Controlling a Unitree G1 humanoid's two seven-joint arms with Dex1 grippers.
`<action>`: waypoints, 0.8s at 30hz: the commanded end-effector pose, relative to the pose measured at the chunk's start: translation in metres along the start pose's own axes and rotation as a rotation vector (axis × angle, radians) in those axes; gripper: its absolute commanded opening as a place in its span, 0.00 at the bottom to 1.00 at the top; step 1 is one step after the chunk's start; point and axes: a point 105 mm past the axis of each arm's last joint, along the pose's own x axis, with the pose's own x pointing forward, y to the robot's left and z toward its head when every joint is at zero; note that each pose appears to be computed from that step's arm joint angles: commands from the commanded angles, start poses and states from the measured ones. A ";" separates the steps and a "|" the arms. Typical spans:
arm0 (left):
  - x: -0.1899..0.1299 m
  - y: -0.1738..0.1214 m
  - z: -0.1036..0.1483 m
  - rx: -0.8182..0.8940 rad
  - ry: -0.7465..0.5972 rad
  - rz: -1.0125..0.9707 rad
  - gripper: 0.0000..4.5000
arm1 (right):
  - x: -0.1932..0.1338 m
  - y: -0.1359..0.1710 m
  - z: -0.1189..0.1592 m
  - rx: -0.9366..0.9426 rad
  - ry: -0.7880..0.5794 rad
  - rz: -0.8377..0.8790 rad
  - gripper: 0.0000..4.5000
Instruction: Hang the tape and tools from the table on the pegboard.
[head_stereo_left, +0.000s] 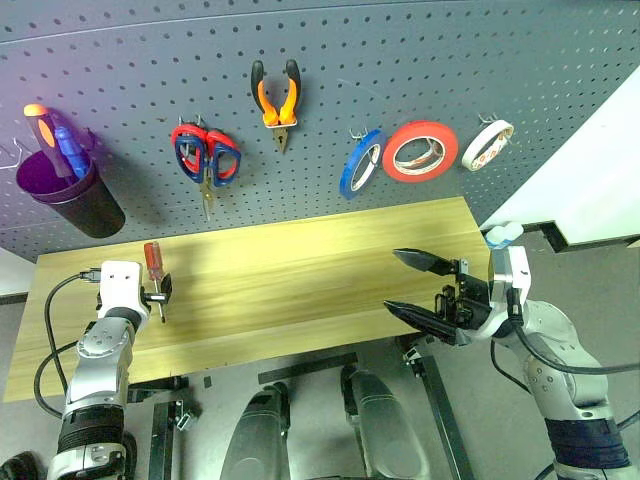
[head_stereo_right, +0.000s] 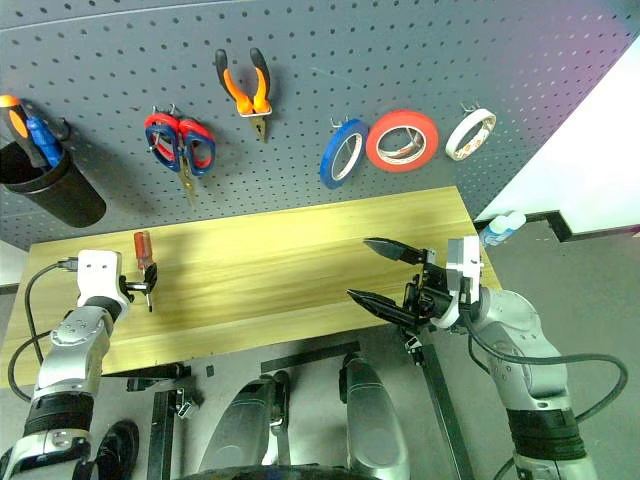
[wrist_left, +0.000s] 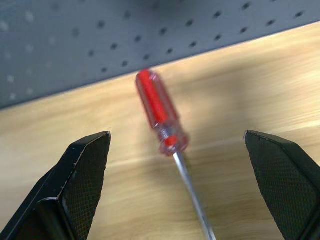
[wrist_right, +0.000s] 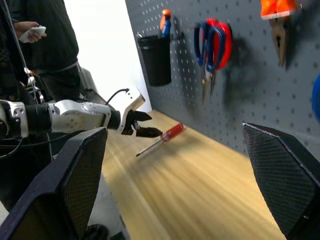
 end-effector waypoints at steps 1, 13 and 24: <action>0.001 0.016 0.009 -0.009 -0.020 0.038 0.99 | -0.003 0.006 0.012 -0.028 -0.012 -0.005 1.00; 0.018 0.017 0.005 -0.051 0.029 0.027 0.99 | -0.014 0.015 0.014 -0.002 0.024 -0.070 1.00; 0.040 0.013 0.003 -0.110 0.086 0.017 0.99 | -0.018 0.016 0.015 0.003 0.037 -0.104 1.00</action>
